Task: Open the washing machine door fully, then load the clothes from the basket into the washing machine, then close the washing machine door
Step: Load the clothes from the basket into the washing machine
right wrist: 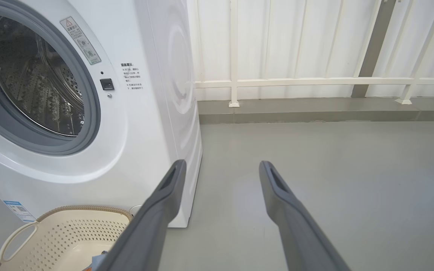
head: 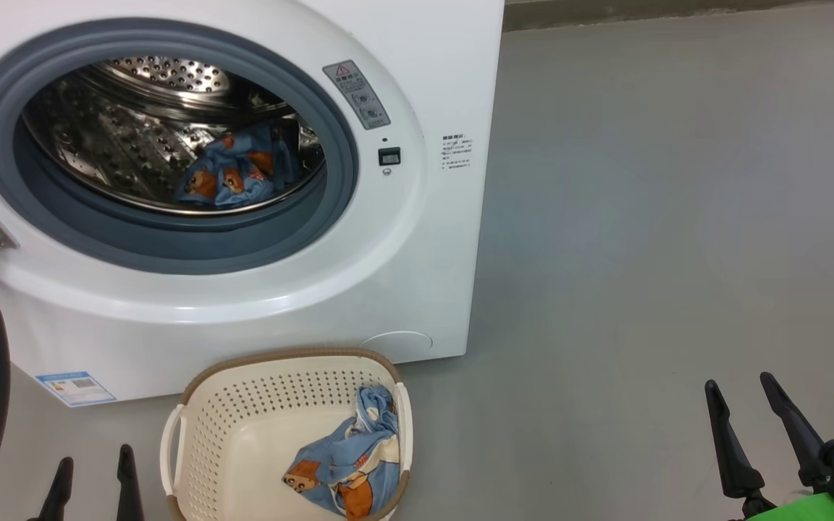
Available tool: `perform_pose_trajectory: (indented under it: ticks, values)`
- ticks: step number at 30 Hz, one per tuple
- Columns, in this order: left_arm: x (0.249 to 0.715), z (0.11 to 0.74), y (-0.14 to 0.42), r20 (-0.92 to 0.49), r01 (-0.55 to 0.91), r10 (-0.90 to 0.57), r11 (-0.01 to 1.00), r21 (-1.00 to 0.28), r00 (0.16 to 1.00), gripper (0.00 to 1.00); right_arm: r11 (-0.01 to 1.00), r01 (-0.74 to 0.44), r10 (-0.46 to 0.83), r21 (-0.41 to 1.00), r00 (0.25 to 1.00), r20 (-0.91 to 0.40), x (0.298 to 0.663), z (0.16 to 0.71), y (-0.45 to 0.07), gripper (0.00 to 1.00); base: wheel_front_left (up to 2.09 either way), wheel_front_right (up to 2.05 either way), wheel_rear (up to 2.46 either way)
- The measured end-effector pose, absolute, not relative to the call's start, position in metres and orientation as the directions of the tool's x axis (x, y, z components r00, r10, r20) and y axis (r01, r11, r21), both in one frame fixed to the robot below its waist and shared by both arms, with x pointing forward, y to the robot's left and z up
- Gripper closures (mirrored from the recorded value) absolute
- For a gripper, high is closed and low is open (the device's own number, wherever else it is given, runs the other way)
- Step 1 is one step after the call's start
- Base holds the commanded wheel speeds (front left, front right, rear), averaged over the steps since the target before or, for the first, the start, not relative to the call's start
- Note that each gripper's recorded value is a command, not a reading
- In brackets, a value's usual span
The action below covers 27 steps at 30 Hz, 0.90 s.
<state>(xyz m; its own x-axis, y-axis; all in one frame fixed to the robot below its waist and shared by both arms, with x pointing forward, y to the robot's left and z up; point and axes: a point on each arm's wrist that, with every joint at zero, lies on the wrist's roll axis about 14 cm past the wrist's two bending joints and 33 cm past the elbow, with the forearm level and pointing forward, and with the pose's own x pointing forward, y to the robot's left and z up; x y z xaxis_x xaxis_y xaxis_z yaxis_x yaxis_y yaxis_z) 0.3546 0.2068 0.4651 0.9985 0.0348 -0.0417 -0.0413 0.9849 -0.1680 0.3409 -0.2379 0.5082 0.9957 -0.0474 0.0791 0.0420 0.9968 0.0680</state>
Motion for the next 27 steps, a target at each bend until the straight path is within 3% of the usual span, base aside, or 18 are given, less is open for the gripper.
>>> perform_pose_trajectory:
  ticks: [13,27]
  values:
    - [0.369,0.434,0.191,-0.133,-0.024,-0.003,0.980,-0.200,0.991,0.00,0.996,0.042,-0.047,0.076,0.997,0.055,0.360,0.499,-0.235,0.00,0.00,0.00,0.00]
    - [0.408,0.368,0.131,-0.309,0.098,-0.190,0.952,-0.289,0.932,0.00,0.994,0.054,-0.058,0.091,0.997,0.041,0.403,0.488,-0.233,0.00,0.00,0.00,0.00]
